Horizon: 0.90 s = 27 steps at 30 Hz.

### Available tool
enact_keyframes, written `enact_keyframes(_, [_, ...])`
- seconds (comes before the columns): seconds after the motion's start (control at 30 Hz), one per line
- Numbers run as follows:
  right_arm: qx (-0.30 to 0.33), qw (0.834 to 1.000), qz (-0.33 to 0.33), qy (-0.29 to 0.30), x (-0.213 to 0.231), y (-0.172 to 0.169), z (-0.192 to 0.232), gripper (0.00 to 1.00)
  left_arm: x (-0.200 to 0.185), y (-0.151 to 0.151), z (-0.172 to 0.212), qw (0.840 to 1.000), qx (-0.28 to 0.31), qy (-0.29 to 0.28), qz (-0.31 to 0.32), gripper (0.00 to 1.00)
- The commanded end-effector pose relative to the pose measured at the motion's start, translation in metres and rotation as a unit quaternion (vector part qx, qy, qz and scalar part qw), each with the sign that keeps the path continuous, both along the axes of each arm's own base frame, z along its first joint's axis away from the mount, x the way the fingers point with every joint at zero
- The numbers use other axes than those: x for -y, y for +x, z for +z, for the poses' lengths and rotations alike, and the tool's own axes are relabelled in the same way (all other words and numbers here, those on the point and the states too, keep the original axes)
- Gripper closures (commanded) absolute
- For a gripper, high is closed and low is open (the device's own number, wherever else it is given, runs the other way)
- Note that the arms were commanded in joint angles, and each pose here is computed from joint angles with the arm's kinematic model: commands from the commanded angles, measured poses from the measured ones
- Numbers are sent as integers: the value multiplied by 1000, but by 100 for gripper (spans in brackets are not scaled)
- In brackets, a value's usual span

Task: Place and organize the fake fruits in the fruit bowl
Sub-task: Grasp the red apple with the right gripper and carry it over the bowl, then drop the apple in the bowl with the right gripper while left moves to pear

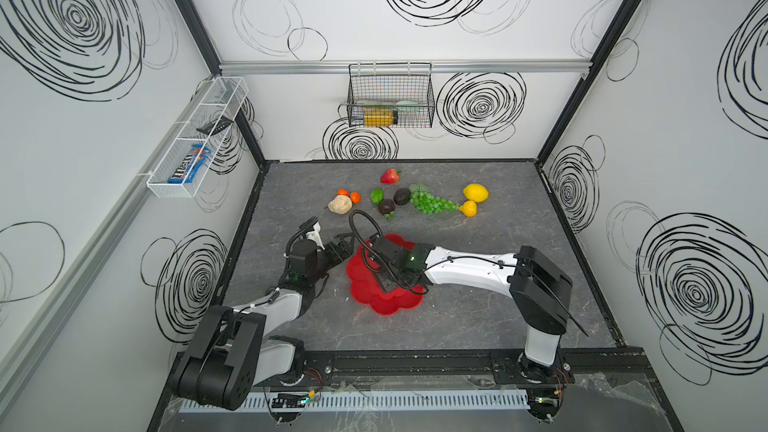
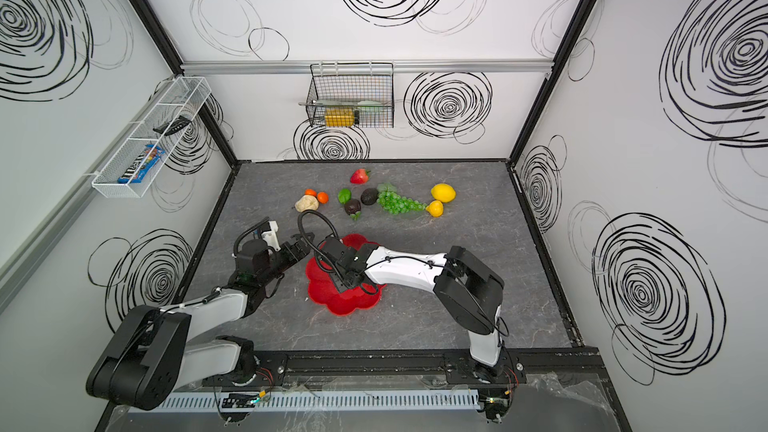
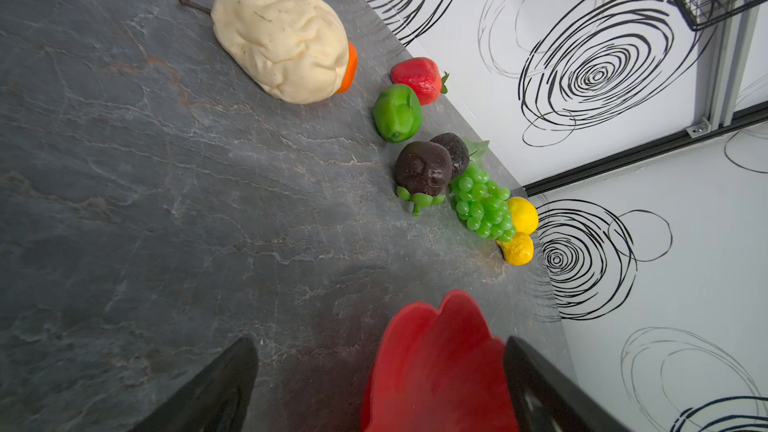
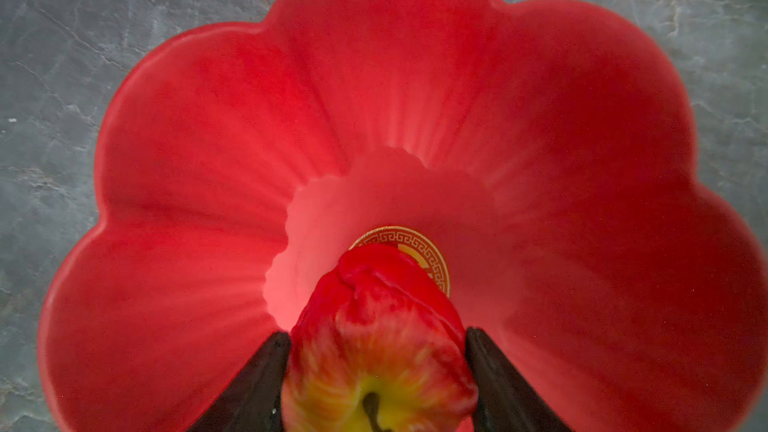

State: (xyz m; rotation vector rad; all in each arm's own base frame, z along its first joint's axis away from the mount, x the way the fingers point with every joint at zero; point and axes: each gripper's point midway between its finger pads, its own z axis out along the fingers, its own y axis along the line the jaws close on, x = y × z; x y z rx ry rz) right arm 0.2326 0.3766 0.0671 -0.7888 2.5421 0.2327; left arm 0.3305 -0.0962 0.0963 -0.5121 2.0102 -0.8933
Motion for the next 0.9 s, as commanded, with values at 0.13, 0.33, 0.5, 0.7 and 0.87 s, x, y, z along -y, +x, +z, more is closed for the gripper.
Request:
enact_keyframes(0.13, [5,1000,-2,-9,0,0,-3,25,-2,4,12,1000,27,-10,4,4])
enact_keyframes(0.33, [-2,1000,7,17,-1,-1,10,6,-3,4,14,1000,28,-9,4,4])
enact_keyframes(0.5, [5,998,22,61,2,2,39,0,-12,7,22,999,27,30,23,3])
enact_keyframes(0.7, [78,988,37,130,23,12,105,1,-32,11,57,991,29,90,91,3])
enact_keyframes(0.87, [174,965,-2,197,74,28,149,1,-36,27,77,982,24,148,116,3])
